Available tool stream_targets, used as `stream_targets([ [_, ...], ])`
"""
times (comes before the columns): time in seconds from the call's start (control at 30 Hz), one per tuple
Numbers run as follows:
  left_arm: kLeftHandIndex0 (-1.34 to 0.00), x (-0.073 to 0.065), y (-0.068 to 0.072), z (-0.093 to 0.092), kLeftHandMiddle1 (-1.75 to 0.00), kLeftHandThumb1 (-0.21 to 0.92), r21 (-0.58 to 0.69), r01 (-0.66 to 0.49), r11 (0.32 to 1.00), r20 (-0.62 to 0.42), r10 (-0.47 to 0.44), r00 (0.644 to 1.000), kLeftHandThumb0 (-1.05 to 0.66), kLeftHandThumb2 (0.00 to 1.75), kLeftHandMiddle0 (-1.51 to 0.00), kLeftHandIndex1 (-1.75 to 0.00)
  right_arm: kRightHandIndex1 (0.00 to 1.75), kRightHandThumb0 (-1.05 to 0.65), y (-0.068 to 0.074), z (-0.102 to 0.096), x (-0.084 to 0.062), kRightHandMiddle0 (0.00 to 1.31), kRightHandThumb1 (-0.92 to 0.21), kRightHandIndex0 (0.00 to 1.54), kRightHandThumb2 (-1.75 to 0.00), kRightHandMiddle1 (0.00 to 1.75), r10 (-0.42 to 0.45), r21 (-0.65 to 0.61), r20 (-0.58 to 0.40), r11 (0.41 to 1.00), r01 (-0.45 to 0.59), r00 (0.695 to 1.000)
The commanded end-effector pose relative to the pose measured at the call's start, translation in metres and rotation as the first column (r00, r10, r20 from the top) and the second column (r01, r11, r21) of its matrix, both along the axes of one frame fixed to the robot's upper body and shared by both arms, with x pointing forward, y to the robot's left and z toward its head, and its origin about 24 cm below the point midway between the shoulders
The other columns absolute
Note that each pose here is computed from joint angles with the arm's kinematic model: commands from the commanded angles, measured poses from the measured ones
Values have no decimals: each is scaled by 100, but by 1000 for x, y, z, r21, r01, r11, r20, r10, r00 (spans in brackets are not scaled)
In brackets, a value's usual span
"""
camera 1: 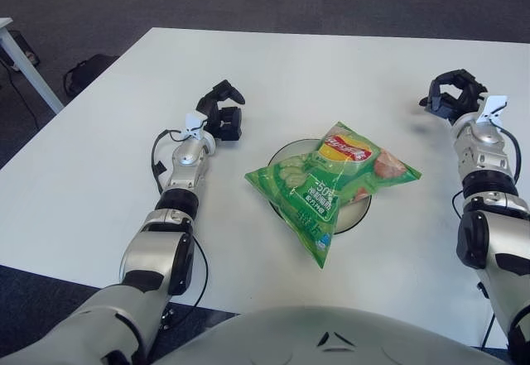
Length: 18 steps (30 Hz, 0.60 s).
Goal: Put the snack into the plate.
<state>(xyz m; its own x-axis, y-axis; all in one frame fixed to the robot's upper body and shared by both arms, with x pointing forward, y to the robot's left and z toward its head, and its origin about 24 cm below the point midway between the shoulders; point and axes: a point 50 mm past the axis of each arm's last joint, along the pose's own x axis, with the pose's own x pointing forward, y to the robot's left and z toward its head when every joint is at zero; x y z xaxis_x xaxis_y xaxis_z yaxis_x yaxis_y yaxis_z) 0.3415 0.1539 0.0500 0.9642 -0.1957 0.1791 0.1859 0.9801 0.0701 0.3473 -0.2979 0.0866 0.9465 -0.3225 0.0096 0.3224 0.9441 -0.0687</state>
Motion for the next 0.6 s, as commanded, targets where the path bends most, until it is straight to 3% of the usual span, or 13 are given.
stream_targets([
  [0.0, -57, -31, 5, -52, -175, 36, 23, -20, 1000, -185, 24, 982, -46, 126, -122, -175, 142, -1, 5, -15, -8, 56, -12, 87, -144, 175, 6, 1, 0, 1000, -6, 1000],
  [0.27, -52, -31, 4, -52, -175, 44, 22, -24, 999, -173, 27, 985, -44, 117, -122, -175, 142, -1, 14, -31, -25, 57, -11, 89, -146, 175, 48, -53, -23, 997, -49, 999],
  [0.4, -49, -31, 5, -52, -175, 47, 31, -26, 999, -180, 31, 983, -43, 112, -121, -175, 143, -1, 26, -24, -40, 58, -9, 90, -148, 175, 57, -86, 27, 995, -55, 998],
  [0.57, -47, -31, 5, -52, -175, 50, 47, -26, 999, -179, 34, 983, -43, 110, -121, -175, 149, -1, 34, -22, -45, 57, -8, 88, -151, 175, 57, -98, 34, 994, -54, 998],
])
